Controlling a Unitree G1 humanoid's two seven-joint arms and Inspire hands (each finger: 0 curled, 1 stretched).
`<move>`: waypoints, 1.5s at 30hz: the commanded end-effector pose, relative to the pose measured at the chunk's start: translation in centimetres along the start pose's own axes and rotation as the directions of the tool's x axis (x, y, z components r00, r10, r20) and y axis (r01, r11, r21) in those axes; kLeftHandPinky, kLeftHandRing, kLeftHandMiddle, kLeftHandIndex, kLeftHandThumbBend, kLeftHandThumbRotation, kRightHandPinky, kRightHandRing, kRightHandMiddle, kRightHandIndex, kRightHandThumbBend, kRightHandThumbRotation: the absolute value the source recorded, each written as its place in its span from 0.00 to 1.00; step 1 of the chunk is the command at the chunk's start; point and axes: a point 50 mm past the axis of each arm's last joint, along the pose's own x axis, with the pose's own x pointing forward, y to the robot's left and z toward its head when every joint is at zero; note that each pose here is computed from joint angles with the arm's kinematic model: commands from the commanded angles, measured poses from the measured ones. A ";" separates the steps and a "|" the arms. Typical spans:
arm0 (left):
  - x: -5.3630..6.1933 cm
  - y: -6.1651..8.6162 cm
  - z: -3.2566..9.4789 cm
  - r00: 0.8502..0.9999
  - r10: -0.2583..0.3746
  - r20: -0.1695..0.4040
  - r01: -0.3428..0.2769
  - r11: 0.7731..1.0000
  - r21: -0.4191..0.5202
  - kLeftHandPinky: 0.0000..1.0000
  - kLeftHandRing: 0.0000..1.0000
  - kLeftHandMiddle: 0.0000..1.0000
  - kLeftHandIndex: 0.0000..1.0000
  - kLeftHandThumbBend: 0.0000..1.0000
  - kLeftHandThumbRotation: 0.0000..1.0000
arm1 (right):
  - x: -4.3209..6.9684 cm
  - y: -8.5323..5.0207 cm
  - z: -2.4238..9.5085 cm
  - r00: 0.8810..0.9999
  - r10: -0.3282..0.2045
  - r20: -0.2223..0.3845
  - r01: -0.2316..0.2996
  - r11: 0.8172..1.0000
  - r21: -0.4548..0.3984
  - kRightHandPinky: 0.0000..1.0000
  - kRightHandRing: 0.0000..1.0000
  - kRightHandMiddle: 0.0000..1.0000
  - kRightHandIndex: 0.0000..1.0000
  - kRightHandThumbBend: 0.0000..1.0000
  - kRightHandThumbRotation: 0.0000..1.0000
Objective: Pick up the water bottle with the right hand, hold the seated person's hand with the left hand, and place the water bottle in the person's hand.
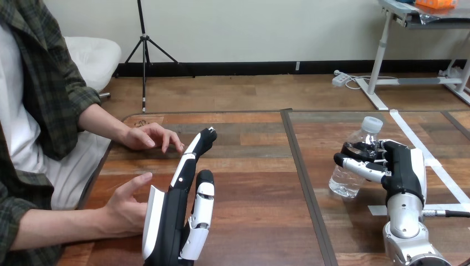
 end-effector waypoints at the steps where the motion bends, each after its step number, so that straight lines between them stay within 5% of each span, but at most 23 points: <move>1: 0.6 -0.1 0.6 0.999 0.009 0.041 -0.009 1.000 -0.007 0.93 0.88 0.89 0.89 0.01 1.00 | 1.0 0.3 3.3 0.993 -0.015 0.114 0.010 0.999 0.042 0.50 0.51 0.52 0.57 0.75 0.00; 31: 0.6 0.0 0.5 0.999 0.010 0.042 -0.009 1.000 -0.010 0.91 0.88 0.89 0.88 0.01 1.00 | 0.9 0.4 3.5 0.990 -0.018 0.137 0.011 0.998 0.054 0.49 0.50 0.51 0.56 0.76 0.00; 45: 0.6 0.0 0.5 0.999 0.011 0.042 -0.011 1.000 -0.011 0.92 0.89 0.89 0.88 0.02 1.00 | 0.6 0.4 4.0 0.977 -0.022 0.213 0.010 0.998 0.054 0.44 0.46 0.49 0.56 0.77 0.00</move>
